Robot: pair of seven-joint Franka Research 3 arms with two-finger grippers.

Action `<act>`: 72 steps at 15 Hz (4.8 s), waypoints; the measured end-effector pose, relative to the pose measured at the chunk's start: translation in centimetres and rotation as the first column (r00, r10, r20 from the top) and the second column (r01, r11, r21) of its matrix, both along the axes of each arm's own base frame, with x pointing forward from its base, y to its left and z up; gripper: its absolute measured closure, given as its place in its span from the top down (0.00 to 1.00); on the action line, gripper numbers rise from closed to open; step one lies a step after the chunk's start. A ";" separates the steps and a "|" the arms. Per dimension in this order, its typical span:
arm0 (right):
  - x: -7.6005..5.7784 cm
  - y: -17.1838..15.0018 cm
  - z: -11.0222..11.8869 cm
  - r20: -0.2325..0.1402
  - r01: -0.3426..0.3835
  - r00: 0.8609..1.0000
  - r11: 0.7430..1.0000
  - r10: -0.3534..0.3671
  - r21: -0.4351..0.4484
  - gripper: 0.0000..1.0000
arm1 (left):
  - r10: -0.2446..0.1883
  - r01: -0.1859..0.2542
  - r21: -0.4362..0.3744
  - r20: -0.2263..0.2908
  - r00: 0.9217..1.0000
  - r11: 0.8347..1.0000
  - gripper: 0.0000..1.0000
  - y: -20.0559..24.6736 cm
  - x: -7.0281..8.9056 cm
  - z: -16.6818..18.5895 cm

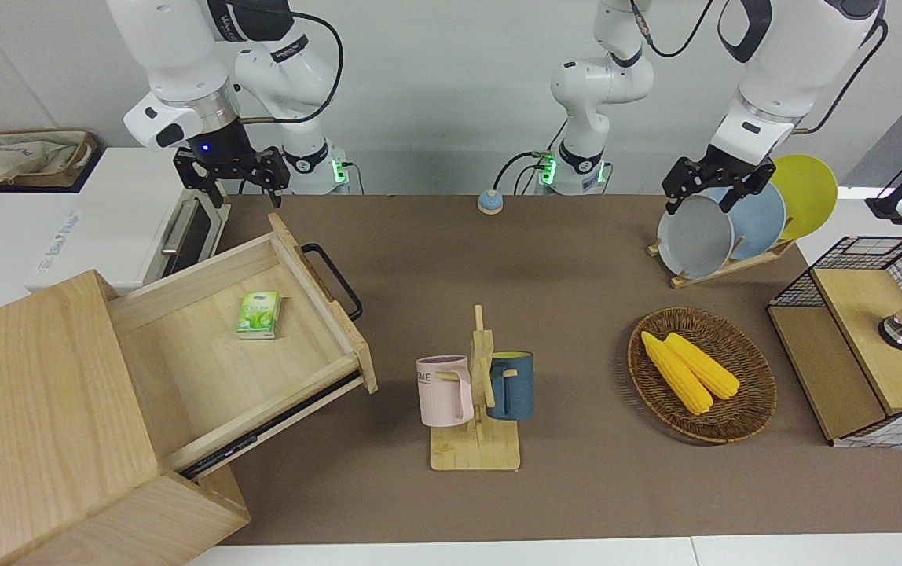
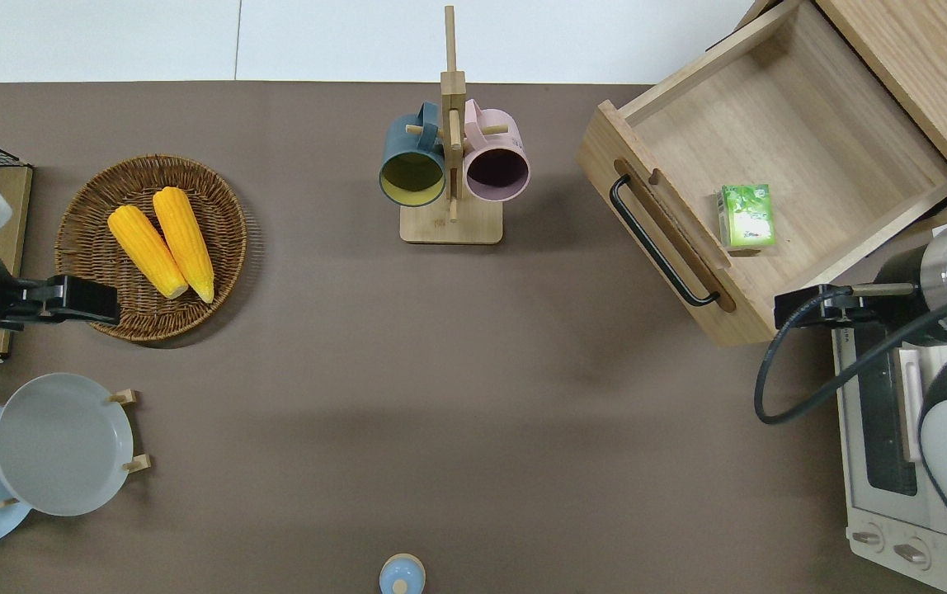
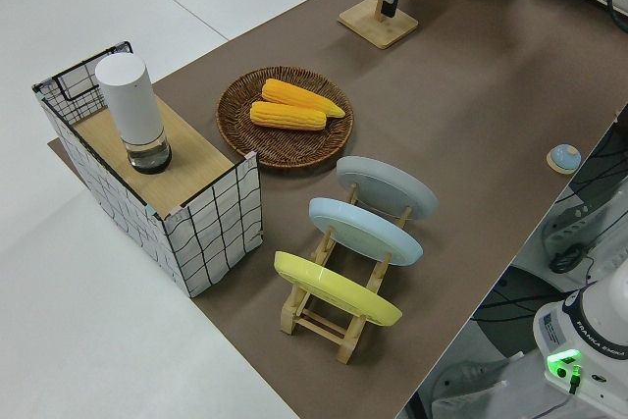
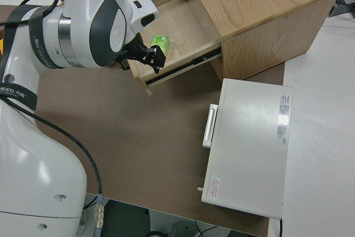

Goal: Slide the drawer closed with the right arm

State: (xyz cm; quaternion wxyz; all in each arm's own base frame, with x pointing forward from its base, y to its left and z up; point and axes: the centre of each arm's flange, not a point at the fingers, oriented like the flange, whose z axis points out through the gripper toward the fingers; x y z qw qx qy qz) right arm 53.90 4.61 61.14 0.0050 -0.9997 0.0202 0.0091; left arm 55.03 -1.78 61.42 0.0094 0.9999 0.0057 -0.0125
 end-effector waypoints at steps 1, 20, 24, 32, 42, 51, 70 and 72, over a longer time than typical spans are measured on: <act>0.0 0.0 0.0 0.000 0.000 1.000 1.000 0.000 0.000 0.99 | 0.000 0.000 0.000 0.000 1.000 1.000 1.00 0.0 0.0 0.0; -0.3 -0.2 0.1 -0.010 0.004 1.000 1.000 -0.004 -0.007 0.45 | 0.000 0.000 0.000 0.000 1.000 1.000 0.99 0.0 0.0 0.0; -1.2 0.3 1.3 -0.001 0.000 1.000 1.000 0.000 -0.019 0.04 | 0.000 0.000 0.000 0.000 1.000 1.000 1.00 0.0 0.0 0.0; -2.8 3.1 2.7 0.002 0.085 0.996 0.996 -0.085 0.006 0.01 | 0.000 0.000 0.000 0.000 1.000 1.000 1.00 0.0 0.0 0.0; -4.4 8.4 0.0 -0.060 0.442 0.897 0.888 -0.438 0.124 0.01 | 0.000 0.000 0.000 0.000 1.000 1.000 1.00 0.0 0.0 0.0; -4.3 11.7 -7.6 -0.004 0.561 0.824 0.814 -0.567 0.149 0.01 | 0.000 0.000 0.000 0.000 1.000 1.000 1.00 0.0 0.0 0.0; -2.3 10.4 -9.6 0.067 0.648 0.749 0.749 -0.660 0.135 0.01 | 0.000 0.000 0.000 0.000 1.000 1.000 1.00 0.0 0.0 0.0; -1.7 9.4 -9.7 0.084 0.652 0.744 0.748 -0.663 0.128 0.01 | 0.000 0.000 0.000 0.000 1.000 1.000 1.00 0.0 0.0 0.0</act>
